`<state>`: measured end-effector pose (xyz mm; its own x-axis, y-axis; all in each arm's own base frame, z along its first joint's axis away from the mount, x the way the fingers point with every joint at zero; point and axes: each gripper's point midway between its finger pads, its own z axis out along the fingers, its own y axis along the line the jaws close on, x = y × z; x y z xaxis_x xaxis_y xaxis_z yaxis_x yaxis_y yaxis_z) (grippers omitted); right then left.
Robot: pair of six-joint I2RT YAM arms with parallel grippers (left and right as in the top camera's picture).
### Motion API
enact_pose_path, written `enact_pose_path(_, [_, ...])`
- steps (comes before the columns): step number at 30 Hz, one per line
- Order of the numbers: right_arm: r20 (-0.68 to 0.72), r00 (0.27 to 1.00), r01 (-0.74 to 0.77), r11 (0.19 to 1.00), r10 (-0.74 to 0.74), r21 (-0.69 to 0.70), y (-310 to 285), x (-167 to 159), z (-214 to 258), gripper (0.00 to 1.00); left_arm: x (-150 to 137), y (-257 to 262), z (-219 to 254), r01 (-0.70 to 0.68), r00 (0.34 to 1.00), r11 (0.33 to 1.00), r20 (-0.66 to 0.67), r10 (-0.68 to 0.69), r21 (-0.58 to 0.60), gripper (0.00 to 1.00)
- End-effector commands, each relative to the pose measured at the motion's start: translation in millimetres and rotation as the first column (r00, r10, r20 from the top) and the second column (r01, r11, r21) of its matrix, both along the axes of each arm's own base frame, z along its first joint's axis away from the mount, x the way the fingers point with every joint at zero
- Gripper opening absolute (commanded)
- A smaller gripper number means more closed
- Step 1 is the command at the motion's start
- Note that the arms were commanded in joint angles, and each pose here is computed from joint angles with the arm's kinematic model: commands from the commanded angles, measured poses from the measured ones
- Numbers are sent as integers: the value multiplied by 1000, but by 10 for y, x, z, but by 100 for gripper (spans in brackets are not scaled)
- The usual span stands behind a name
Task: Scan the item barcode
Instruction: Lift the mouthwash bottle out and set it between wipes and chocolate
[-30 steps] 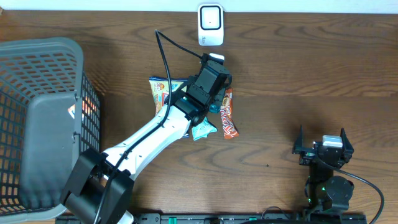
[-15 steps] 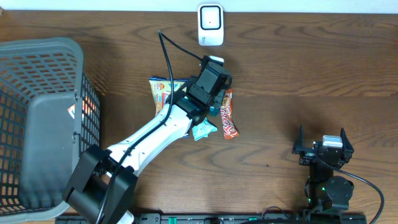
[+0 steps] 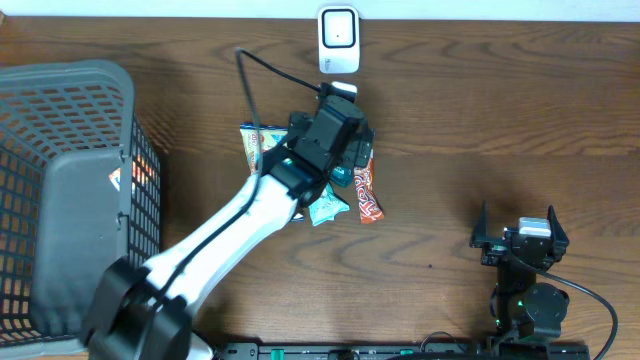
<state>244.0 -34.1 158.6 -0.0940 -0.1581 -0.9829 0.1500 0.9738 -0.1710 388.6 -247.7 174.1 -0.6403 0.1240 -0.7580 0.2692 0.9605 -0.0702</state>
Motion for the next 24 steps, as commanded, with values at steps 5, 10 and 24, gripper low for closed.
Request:
enact_pose_path(5, [-1, 1000, 11, 1000, -11, -7, -23, -6, -3, 99, -189, 194, 665, -26, 995, 996, 91, 33, -81, 100])
enact_pose_path(10, [-1, 1000, 11, 1000, -11, -7, -23, -6, -3, 99, -279, 266, 870, -26, 992, 994, 120, 39, -108, 100])
enact_pose_path(24, [-1, 1000, 11, 1000, -11, -7, -23, -6, -3, 99, -418, 996, 1190, -347, 916, 917, 137, 376, -196, 100])
